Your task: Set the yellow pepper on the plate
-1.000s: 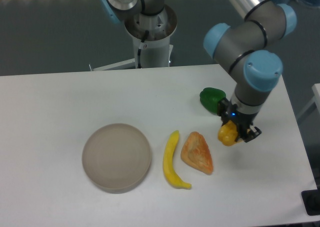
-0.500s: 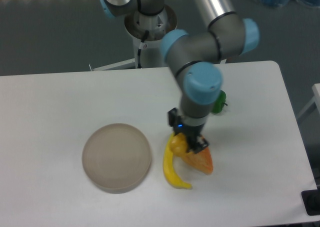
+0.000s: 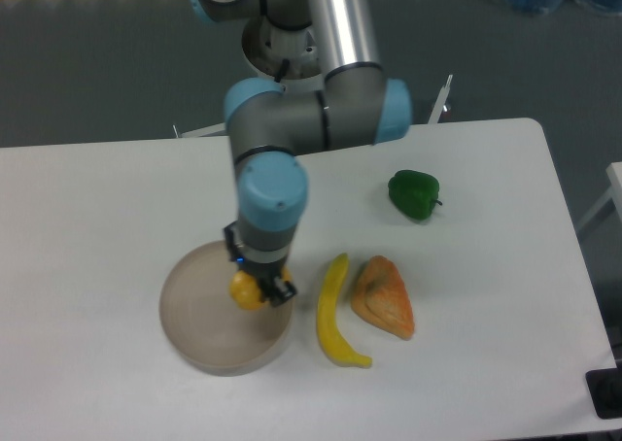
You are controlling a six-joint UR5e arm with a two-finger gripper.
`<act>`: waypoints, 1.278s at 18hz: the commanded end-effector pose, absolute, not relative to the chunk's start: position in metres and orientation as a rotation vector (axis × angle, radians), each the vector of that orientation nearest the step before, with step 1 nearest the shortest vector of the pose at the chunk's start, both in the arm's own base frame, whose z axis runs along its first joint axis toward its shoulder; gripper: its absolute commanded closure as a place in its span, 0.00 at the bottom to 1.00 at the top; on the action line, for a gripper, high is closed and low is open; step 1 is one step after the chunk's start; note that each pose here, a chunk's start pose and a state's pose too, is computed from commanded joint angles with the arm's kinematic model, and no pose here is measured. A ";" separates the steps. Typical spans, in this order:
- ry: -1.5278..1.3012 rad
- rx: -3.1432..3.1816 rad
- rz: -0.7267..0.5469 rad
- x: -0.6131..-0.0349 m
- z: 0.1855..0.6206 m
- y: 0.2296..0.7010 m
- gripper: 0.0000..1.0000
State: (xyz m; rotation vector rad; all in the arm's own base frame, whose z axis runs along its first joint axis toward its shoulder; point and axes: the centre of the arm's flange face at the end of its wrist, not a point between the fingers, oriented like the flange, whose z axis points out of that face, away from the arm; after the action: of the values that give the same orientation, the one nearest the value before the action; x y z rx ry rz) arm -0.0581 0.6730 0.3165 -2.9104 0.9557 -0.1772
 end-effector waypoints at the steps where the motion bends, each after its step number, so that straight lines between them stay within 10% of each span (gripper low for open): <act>1: 0.959 -2.902 -0.169 -0.056 0.312 0.675 0.88; 6: 1.000 -2.915 -0.184 -0.043 0.284 0.677 0.75; 9: 1.013 -2.894 -0.162 -0.035 0.285 0.676 0.00; 16: 0.987 -2.870 -0.088 -0.039 0.314 0.664 0.00; 23: 0.729 -2.960 0.146 -0.175 0.360 0.633 0.00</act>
State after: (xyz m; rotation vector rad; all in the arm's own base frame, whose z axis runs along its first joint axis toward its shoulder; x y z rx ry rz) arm -0.1749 0.6327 0.3601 -2.9604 0.7285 0.1462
